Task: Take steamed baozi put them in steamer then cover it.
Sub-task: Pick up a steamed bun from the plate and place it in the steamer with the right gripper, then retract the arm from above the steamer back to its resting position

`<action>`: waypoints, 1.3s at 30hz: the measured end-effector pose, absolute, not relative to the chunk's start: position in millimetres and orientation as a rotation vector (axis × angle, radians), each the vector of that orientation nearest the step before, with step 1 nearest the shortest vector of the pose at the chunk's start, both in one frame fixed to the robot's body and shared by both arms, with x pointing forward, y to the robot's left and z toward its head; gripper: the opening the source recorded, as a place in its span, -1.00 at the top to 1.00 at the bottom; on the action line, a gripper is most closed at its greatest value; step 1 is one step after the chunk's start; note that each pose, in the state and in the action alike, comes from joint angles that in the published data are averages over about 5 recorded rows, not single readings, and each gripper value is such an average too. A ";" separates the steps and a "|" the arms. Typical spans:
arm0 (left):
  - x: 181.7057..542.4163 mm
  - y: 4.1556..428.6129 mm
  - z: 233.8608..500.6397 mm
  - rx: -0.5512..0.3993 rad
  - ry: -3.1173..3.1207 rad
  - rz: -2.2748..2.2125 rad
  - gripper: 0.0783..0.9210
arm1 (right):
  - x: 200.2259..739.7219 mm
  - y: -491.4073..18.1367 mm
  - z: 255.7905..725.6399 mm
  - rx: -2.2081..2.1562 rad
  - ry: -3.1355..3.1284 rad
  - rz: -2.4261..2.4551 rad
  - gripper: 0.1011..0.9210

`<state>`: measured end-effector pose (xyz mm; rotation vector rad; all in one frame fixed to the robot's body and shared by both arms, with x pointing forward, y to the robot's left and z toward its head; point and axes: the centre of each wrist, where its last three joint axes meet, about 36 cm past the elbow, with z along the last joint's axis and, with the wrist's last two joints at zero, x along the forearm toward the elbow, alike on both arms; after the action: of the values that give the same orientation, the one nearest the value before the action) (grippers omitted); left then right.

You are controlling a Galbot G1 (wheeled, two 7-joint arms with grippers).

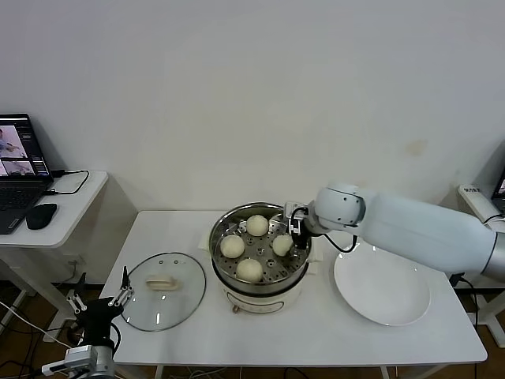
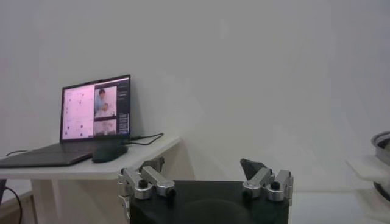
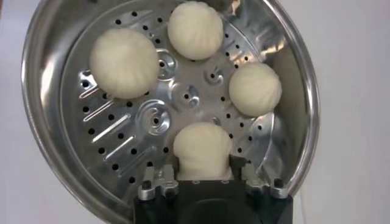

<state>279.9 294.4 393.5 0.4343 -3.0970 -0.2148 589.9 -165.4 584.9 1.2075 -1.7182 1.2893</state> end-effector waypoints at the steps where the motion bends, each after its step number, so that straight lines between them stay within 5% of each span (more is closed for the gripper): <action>1: 280.1 294.3 393.6 0.434 -3.098 -0.214 -0.77 | 589.2 -166.0 587.8 1.210 -1.725 1.286 -0.57; 5: 281.3 293.6 394.8 0.432 -3.102 -0.213 -0.77 | 583.7 -171.1 600.4 1.223 -1.763 1.265 -0.73; 18: 279.7 292.4 388.7 0.437 -3.093 -0.214 -0.77 | 531.6 -239.8 592.4 1.166 -2.219 1.119 -0.76; 28: 277.3 285.3 384.5 0.433 -3.083 -0.217 -0.77 | 493.7 -276.1 537.0 1.076 -2.834 0.889 -0.76; 39: 279.8 284.5 370.2 0.396 -3.069 -0.451 -0.77 | 416.2 -314.1 421.9 0.617 -3.332 0.397 -0.76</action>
<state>279.8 284.5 370.2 0.3958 -3.0687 -0.4508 416.2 -314.1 421.9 0.6166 -3.3315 0.3968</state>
